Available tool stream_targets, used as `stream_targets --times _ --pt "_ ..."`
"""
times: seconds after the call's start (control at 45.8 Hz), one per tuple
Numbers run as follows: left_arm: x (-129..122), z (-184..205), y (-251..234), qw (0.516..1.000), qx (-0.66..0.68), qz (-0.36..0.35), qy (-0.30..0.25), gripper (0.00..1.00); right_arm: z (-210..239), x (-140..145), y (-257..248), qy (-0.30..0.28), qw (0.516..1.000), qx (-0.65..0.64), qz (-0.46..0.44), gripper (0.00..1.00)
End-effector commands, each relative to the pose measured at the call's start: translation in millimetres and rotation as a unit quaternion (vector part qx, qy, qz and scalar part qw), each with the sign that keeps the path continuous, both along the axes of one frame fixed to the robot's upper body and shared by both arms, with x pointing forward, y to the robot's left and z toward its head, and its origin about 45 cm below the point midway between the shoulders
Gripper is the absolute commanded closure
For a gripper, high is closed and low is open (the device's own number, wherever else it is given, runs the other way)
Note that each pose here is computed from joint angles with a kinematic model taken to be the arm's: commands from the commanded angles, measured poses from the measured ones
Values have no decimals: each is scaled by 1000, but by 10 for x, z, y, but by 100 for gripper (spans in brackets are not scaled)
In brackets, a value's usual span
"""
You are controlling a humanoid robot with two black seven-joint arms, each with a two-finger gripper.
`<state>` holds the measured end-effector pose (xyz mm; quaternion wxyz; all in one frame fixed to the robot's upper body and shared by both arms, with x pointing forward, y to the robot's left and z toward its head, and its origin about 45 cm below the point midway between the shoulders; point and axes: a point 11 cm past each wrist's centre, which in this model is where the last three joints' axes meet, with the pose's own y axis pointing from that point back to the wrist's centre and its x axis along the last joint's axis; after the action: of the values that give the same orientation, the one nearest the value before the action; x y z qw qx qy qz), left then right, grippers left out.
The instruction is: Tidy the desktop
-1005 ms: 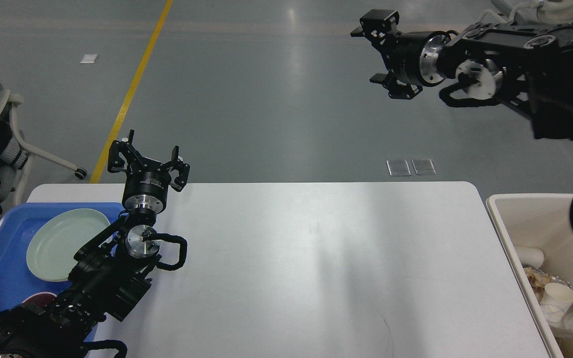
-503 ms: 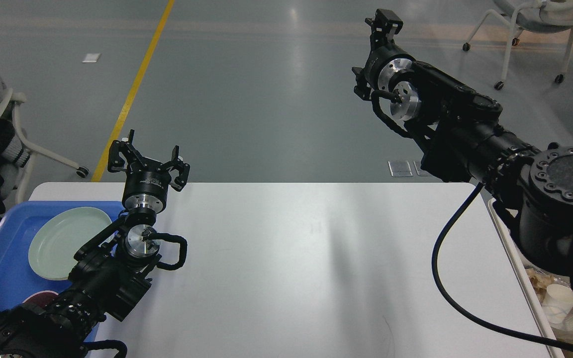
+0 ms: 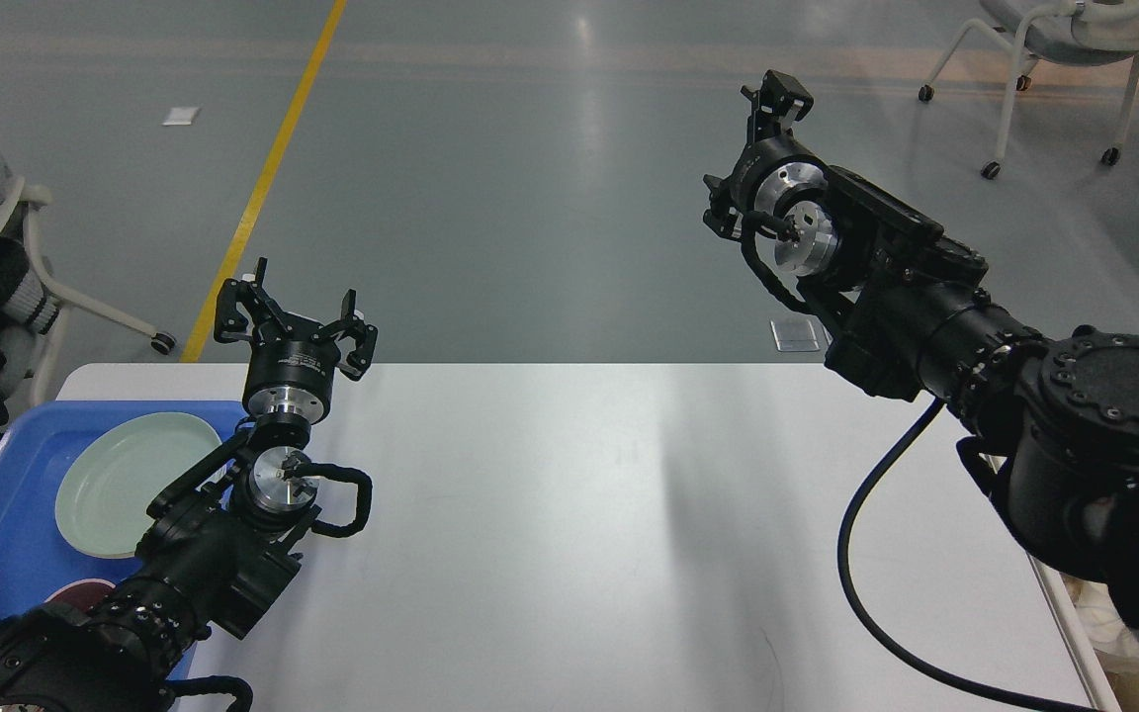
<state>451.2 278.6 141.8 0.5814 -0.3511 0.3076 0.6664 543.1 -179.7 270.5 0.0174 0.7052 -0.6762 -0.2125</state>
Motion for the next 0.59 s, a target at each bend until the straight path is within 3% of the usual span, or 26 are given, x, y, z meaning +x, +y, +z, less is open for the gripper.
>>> stream_targets --times 0.0,0.568 --pt "-2 -2 -1 1000 0 0 0 0 -22 -17 92 2 1000 5 10 0" --pt "-2 -2 -1 1000 0 0 0 0 -360 -176 374 39 999 19 25 0"
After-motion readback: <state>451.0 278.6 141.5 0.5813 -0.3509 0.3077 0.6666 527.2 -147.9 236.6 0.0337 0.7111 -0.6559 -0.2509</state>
